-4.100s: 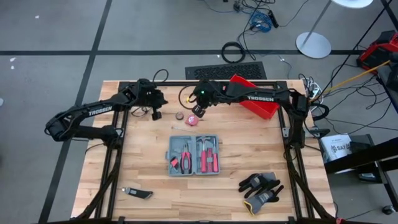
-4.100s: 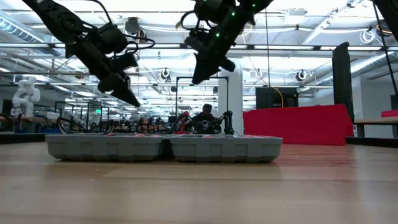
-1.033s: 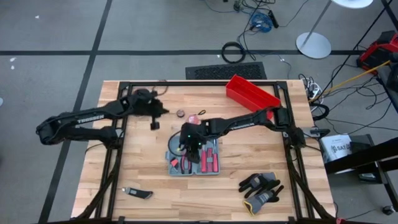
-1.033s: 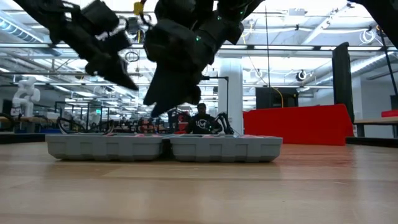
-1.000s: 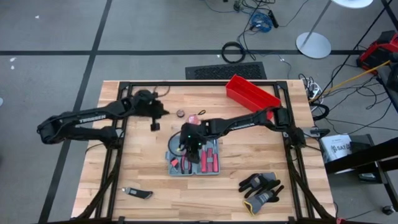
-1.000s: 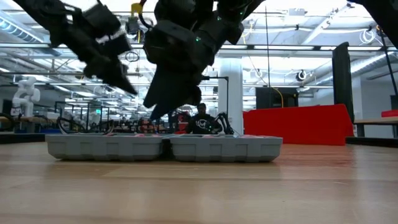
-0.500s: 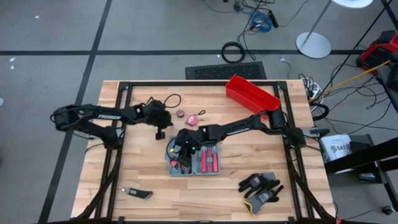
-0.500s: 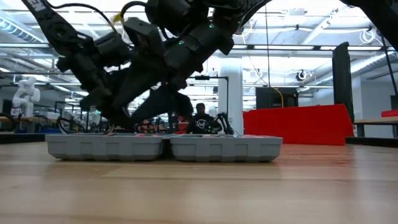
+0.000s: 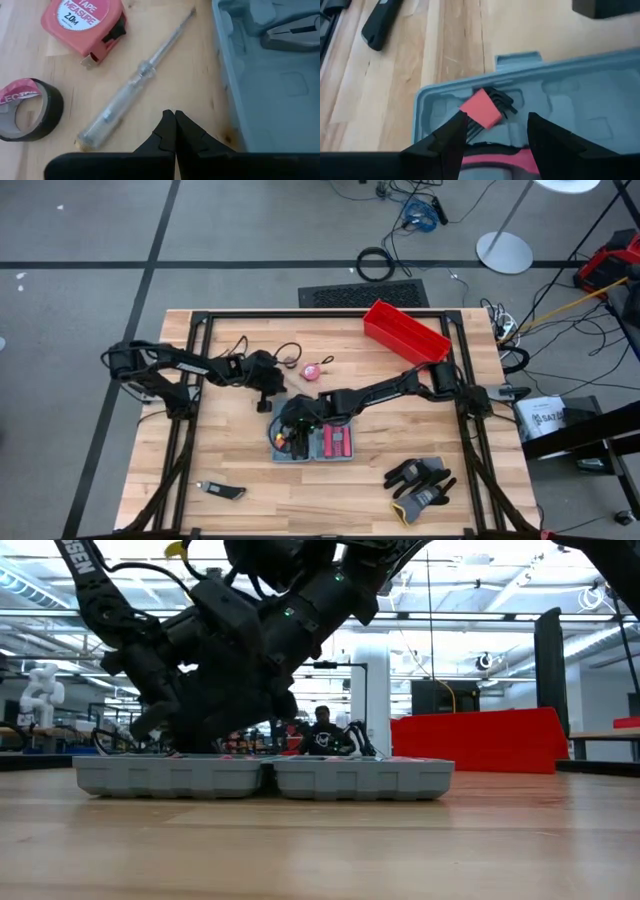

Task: Prefit tool cases
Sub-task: Adjust the hex key on the toolbox

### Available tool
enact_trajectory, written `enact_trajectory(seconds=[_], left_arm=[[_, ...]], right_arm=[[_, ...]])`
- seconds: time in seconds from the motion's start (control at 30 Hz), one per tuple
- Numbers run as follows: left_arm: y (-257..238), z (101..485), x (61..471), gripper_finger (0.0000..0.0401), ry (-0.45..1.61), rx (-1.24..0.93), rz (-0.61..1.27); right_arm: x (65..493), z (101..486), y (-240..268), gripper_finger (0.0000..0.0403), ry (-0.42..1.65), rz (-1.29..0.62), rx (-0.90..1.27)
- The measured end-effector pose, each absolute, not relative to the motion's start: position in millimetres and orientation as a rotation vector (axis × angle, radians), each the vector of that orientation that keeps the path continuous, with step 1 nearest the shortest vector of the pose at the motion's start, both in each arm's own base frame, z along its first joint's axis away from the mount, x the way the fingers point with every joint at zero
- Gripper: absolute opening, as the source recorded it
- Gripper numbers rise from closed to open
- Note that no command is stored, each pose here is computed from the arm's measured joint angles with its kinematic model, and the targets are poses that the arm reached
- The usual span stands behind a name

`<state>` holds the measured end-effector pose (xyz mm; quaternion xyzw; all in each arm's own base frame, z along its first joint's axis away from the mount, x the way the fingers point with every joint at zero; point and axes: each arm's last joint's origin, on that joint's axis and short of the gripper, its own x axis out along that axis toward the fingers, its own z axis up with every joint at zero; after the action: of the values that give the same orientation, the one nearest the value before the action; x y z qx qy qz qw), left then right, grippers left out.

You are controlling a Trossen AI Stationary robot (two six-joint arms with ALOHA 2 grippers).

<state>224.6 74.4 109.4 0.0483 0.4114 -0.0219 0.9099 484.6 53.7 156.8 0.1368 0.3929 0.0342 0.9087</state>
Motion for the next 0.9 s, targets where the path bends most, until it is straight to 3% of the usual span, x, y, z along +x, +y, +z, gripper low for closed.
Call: enact_trajectory(seconds=[0.6,0.7,0.9], left_arm=[[75.9,109.6,226.0,0.0000,0.839,0.065,0.005],[75.9,109.6,226.0,0.0000,0.840,0.043,0.015],[75.9,109.5,225.9,0.0000,0.841,0.042,0.016]], right_arm=[[509.8,135.8,51.6,0.0186,0.931,0.080,0.242],[513.2,131.7,48.2,0.0147,0.990,0.076,0.252],[514.6,137.1,45.6,0.0014,0.993,0.111,0.285]])
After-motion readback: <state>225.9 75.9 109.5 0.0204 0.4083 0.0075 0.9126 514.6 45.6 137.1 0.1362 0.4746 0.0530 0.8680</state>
